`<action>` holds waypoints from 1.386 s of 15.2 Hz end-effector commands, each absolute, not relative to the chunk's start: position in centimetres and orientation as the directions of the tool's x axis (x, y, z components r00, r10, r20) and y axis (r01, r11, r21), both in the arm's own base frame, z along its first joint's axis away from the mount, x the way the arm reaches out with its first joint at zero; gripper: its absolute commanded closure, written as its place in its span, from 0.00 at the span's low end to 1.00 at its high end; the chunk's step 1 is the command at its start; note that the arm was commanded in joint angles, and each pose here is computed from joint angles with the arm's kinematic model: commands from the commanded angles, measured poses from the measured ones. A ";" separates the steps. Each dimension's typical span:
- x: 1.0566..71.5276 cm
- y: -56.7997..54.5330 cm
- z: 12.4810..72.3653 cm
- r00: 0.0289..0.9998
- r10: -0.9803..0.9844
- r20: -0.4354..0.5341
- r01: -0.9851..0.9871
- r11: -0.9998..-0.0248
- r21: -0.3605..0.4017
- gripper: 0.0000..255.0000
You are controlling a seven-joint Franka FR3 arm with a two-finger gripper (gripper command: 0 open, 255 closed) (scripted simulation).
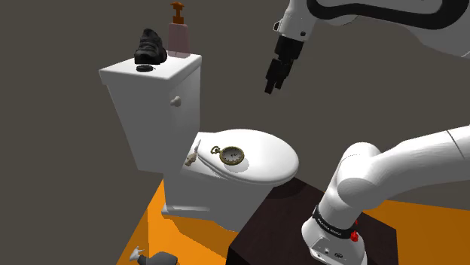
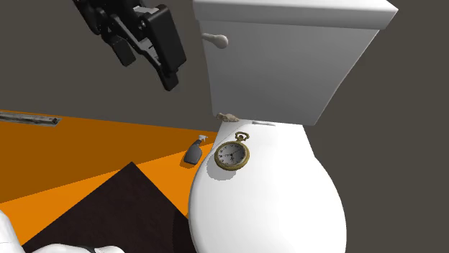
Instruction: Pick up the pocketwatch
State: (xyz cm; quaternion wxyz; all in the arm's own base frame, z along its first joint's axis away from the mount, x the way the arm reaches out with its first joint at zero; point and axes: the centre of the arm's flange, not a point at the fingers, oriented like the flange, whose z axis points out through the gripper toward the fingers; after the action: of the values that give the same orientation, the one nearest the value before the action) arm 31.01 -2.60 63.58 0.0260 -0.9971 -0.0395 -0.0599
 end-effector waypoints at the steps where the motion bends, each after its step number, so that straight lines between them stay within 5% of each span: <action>1: 31.0 -2.6 63.6 0.990 0.076 0.122 0.082 -0.996 -0.047 0.00; 21: 44.9 -2.9 41.3 0.976 0.176 0.127 0.171 -0.984 0.050 0.00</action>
State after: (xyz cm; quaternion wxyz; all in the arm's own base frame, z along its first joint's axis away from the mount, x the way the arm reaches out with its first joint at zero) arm 44.21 -2.78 42.39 -0.0168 -0.9942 -0.0846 -0.0640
